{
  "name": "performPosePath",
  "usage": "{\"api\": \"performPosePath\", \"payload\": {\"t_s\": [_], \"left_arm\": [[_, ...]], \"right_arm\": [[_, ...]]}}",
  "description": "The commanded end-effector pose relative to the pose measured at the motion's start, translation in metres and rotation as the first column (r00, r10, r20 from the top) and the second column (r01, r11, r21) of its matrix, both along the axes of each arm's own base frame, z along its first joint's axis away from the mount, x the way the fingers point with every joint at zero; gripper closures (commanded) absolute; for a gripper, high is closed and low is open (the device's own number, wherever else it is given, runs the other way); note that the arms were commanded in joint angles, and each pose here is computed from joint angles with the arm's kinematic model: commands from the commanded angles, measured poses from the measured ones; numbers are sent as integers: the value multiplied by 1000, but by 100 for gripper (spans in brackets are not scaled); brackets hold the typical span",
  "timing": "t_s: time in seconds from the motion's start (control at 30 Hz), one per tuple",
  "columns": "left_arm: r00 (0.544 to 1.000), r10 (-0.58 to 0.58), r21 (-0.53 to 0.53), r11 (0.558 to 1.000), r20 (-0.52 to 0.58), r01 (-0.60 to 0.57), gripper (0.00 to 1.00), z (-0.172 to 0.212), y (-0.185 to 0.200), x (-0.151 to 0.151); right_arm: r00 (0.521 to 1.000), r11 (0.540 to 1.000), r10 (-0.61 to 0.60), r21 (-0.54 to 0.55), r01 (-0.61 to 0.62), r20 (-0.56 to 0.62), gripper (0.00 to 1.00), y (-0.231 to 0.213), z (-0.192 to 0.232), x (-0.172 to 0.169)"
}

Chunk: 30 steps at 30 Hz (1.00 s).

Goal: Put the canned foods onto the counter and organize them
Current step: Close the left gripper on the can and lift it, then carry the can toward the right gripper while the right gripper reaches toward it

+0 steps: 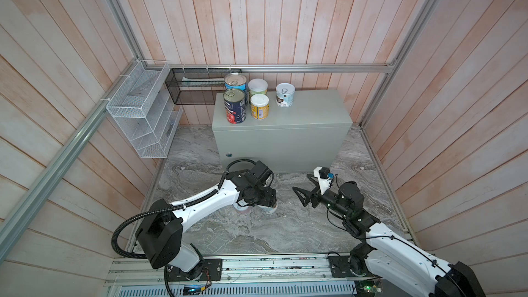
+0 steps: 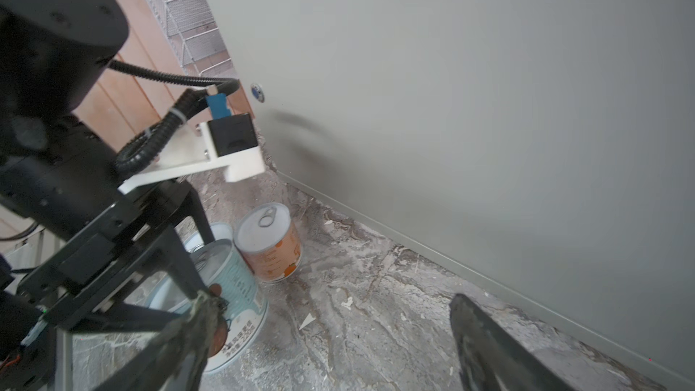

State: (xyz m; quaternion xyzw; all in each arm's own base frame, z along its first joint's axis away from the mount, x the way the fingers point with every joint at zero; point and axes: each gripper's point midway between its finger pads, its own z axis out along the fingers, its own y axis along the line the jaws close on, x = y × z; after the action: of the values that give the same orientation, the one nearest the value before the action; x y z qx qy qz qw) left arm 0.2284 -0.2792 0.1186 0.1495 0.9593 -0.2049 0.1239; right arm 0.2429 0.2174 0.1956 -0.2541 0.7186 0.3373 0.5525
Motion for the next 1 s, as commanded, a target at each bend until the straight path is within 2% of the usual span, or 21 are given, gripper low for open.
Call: {"api": "performPosePath", "payload": {"t_s": [0.0,0.2,0.47,0.97], "left_arm": [[998,-21,-123,992,61,28,48,39,-15,8],[998,-39,-194,980,42,46,48,54,-16,7],[997,-63,-255,964,37,70,49,74,-16,11],[992,-127,-377,918,11,122,49,90,-36,2]], "right_arm": [[994,997,73,-26,-71,86,3,12,4,-13],[977,987,162,-33,-159,138,3,25,3,-31],[929,954,299,-39,-298,217,3,44,17,-55],[894,926,377,-77,-370,242,4,83,26,-51]]}}
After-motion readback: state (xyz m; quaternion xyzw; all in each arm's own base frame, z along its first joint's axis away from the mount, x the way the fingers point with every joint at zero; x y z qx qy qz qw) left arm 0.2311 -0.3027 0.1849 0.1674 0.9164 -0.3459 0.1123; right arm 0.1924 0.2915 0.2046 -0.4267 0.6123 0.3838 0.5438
